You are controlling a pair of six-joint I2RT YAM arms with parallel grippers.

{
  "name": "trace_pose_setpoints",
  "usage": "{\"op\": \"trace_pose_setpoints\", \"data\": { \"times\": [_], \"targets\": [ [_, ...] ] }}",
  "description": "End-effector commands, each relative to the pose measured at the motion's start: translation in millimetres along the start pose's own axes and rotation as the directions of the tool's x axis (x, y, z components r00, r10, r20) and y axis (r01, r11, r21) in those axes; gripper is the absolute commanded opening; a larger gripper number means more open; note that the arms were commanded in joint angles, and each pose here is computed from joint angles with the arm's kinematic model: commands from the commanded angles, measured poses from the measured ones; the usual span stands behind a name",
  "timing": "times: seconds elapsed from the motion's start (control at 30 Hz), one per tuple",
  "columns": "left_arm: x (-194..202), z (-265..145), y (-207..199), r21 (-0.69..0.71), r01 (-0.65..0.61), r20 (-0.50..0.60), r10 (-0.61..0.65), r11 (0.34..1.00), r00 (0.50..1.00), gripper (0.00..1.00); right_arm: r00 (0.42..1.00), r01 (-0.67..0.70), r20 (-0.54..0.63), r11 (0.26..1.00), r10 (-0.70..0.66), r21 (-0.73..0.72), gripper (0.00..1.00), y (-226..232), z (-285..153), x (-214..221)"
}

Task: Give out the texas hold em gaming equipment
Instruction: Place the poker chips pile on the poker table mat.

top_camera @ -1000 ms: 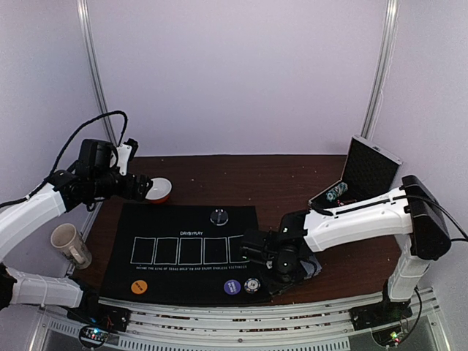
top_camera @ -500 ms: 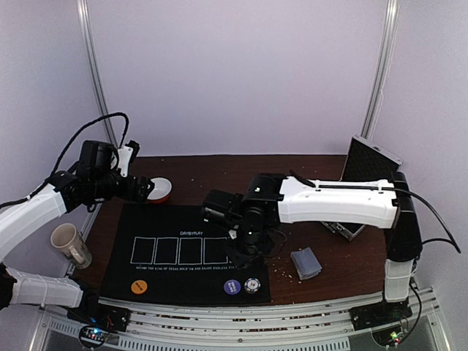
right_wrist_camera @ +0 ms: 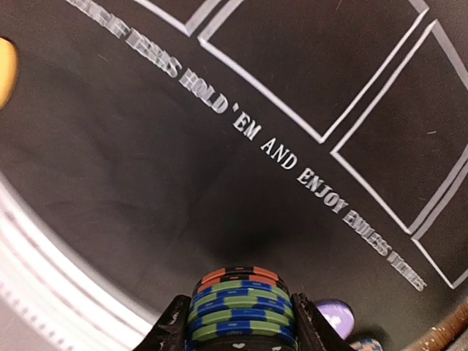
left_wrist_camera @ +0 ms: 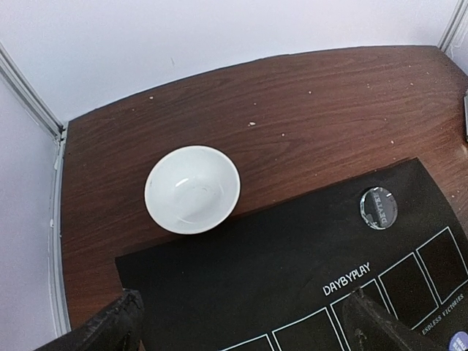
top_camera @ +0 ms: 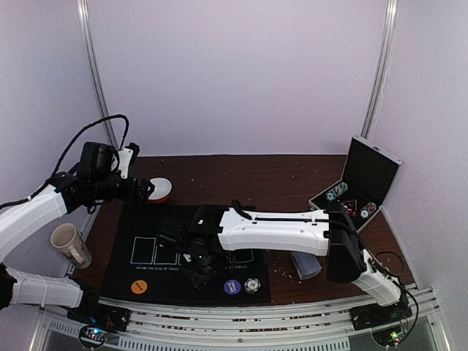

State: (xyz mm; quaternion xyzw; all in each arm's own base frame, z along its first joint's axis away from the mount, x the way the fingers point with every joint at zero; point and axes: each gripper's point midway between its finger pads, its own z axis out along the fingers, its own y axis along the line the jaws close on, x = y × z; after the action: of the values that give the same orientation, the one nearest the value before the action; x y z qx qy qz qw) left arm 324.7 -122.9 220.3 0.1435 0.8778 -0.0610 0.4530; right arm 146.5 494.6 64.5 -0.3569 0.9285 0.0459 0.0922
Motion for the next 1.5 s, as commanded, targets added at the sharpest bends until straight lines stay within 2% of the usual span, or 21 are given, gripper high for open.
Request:
{"op": "trace_pose_setpoints", "data": {
  "times": [0.0,0.43,0.5,0.67,0.87,1.03,1.17,1.27,1.37,1.47],
  "targets": [
    [-0.9,-2.1,-2.1,0.011,0.012,0.010,-0.012,1.000,1.000,0.98,0.999,0.030,-0.041,0.999,-0.029,0.031,0.00,0.0,14.3,8.5],
    [-1.4,-3.8,-1.5,0.008,0.004,0.011,-0.004,1.000,1.000,0.98,0.991,0.072,-0.123,0.992,-0.059,0.108,0.00,-4.8,57.9,27.2],
    [-2.2,-4.3,-1.1,0.006,0.003,0.014,-0.003,1.000,1.000,0.98,0.989,0.080,-0.130,0.991,-0.065,0.111,0.11,-5.2,59.7,28.9],
    [-4.0,-5.2,-0.4,0.004,0.003,0.019,-0.003,1.000,1.000,0.98,0.992,0.072,-0.113,0.994,-0.062,0.086,0.52,-0.6,57.6,24.2],
    [-4.5,-6.4,-0.9,0.006,0.001,0.022,-0.001,1.000,1.000,0.98,0.996,0.052,-0.070,0.997,-0.048,0.052,0.76,7.1,44.2,13.3],
    [-7.7,-7.1,-9.1,0.052,-0.013,0.021,0.012,0.999,1.000,0.98,0.998,0.045,0.042,0.999,-0.043,-0.025,0.99,18.6,0.6,-13.4],
    [-9.1,-9.5,-25.9,0.141,-0.023,-0.004,0.024,0.990,1.000,0.98,0.977,0.034,0.212,0.996,-0.016,-0.081,1.00,12.7,-68.0,-44.2],
    [-12.2,-19.2,-44.1,0.195,-0.075,0.001,0.076,0.978,0.997,0.98,0.959,0.008,0.284,0.997,0.014,-0.076,1.00,-11.4,-109.8,-46.4],
    [-3.2,-32.7,-86.8,0.328,-0.154,-0.023,0.171,0.932,0.985,0.98,0.945,-0.071,0.318,0.997,0.077,-0.030,1.00,-54.2,-139.9,-31.4],
    [32.7,-43.0,-138.6,0.490,-0.195,-0.115,0.284,0.850,0.952,0.98,0.926,-0.216,0.326,0.975,0.188,0.050,1.00,-119.1,-151.4,-5.1]
  ]
}}
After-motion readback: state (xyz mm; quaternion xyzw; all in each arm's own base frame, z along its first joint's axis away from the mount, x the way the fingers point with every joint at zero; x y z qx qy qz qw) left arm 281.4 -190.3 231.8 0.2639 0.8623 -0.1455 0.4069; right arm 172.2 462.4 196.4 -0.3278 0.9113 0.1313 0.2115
